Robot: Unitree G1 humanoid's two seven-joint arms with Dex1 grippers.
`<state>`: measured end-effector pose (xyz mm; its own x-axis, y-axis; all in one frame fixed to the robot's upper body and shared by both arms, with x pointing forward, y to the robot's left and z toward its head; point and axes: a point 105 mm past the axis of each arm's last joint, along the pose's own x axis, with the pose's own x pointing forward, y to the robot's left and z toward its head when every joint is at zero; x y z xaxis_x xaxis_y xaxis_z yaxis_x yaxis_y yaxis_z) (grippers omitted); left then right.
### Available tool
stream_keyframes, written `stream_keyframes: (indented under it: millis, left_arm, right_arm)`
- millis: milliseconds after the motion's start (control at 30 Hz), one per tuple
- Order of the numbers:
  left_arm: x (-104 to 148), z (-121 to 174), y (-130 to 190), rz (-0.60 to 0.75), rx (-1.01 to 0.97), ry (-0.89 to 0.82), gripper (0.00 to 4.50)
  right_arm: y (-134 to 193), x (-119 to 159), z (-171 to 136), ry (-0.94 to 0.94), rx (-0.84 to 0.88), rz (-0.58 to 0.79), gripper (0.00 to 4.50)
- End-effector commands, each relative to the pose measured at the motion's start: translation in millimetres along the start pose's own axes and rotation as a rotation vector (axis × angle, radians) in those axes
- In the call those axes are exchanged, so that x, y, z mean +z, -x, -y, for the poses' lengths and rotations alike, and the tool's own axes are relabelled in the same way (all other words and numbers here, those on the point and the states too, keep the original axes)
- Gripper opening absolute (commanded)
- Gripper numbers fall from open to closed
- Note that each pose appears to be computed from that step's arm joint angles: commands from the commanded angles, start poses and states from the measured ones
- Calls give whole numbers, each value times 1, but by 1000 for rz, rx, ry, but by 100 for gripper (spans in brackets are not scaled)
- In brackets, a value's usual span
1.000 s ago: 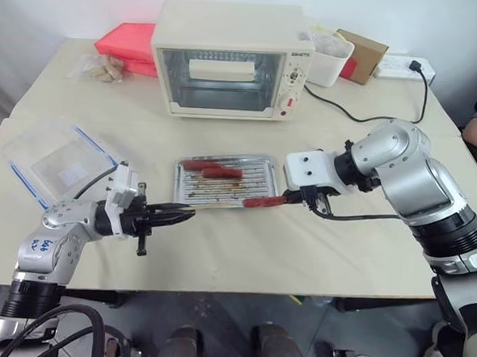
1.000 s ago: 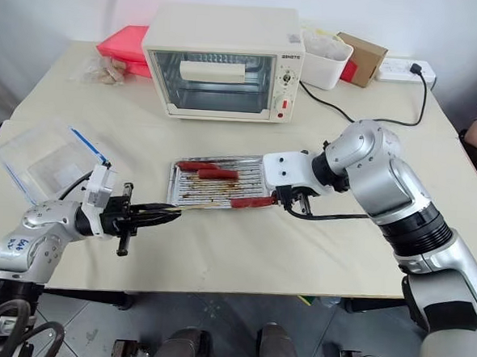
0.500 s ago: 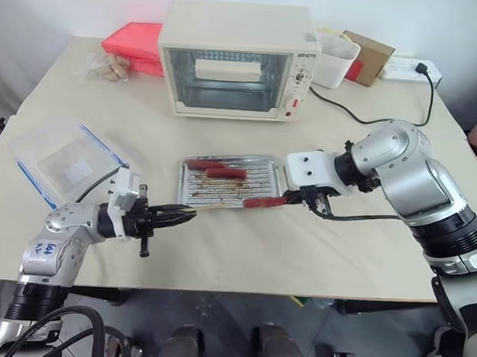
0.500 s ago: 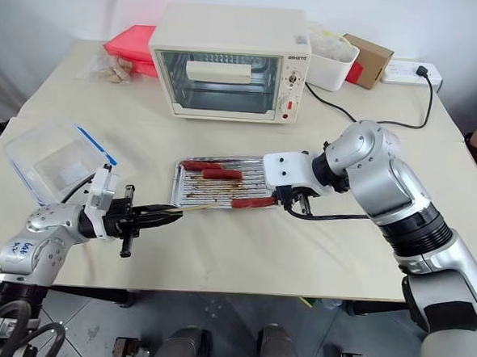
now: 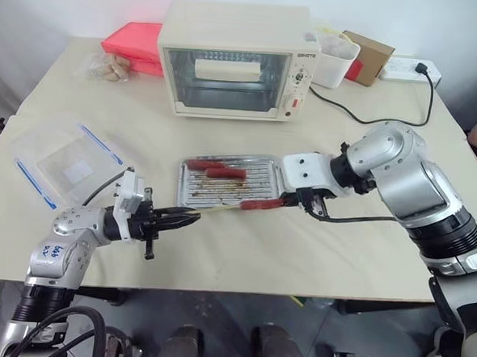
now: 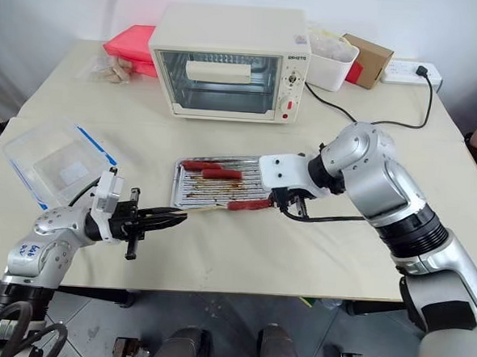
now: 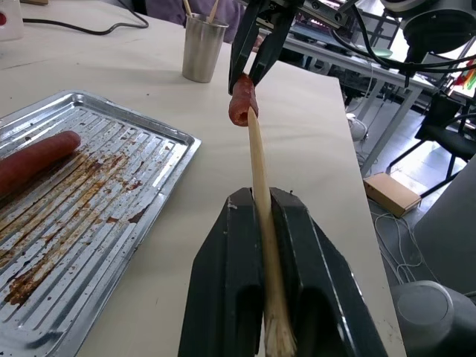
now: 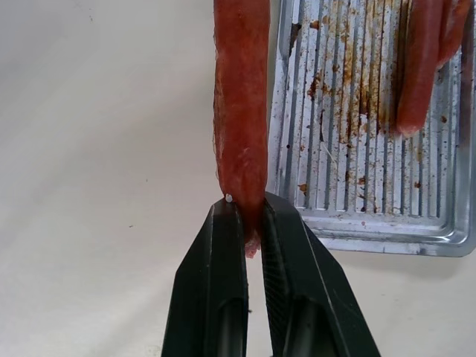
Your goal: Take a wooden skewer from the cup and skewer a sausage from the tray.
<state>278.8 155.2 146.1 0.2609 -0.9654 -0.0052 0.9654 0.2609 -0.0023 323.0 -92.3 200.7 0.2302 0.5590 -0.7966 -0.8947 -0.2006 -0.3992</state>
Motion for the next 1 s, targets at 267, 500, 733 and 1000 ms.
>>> stream_keyframes:
  millis: [267, 500, 733, 1000]
  left_arm:
    - [1, 1, 3, -9, 7, -12, 13]
    - [1, 3, 6, -22, 8, -3, 13]
    - [1, 3, 5, -22, 8, -1, 13]
    - [1, 3, 2, -17, 8, -2, 13]
  right_arm:
    - [2, 7, -2, 44, 4, 4, 2]
    - [7, 0, 4, 25, -25, -10, 2]
    - [9, -5, 8, 20, -32, -21, 2]
    - [6, 5, 6, 36, -19, 5, 2]
